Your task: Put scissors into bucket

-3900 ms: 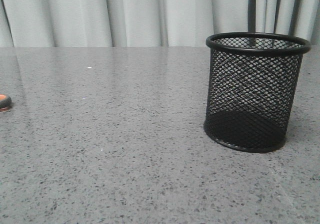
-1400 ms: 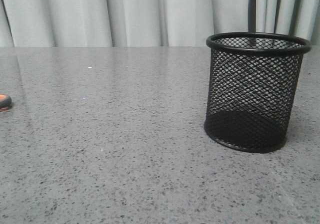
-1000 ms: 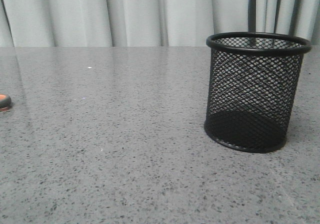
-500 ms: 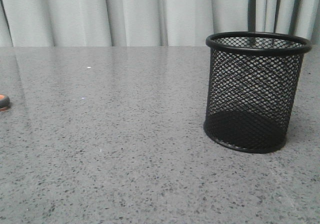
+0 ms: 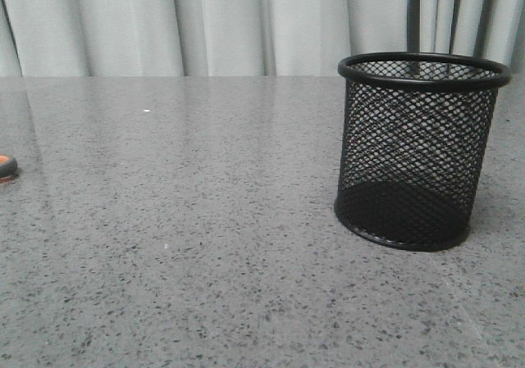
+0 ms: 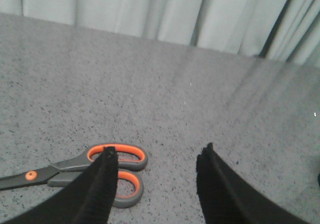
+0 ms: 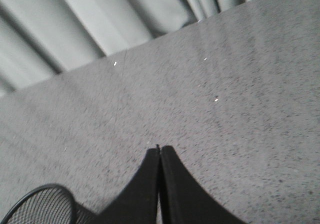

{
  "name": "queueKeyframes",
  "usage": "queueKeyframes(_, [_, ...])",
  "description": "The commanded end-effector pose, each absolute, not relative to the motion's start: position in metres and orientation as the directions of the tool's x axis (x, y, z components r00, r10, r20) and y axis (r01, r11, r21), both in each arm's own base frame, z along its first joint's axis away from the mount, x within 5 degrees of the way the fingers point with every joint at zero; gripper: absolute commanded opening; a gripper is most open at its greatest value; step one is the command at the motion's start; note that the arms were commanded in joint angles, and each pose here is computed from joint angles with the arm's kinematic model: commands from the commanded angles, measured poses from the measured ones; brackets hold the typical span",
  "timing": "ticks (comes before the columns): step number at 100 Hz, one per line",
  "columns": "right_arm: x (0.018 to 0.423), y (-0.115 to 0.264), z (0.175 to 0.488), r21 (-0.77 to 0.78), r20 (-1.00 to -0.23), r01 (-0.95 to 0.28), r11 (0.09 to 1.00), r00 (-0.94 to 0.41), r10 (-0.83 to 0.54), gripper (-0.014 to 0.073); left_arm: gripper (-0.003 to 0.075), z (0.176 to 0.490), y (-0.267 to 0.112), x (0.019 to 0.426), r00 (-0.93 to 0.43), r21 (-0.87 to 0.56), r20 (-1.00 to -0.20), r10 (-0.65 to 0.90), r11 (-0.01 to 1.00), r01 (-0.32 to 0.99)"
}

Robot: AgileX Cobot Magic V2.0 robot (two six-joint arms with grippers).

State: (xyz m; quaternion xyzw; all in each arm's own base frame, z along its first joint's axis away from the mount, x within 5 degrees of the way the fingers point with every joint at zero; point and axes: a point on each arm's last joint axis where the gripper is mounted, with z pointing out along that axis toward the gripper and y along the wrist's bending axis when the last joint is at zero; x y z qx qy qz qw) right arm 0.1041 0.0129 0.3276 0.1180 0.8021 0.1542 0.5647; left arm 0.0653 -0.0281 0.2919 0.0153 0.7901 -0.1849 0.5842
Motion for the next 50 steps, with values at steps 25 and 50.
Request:
queueKeyframes(25, [0.115, 0.036, 0.346, 0.409, -0.837, -0.118, 0.905, -0.443, 0.321, 0.027, 0.0348, 0.336, -0.037, 0.106, -0.456, -0.038, -0.875, 0.159, 0.919, 0.392])
queueKeyframes(50, [0.116, 0.039, 0.344, 0.404, -0.831, -0.133, 0.905, -0.467, 0.302, 0.0349, 0.0349, 0.348, -0.037, 0.135, -0.424, 0.42, -0.582, 0.694, 0.703, 0.574])
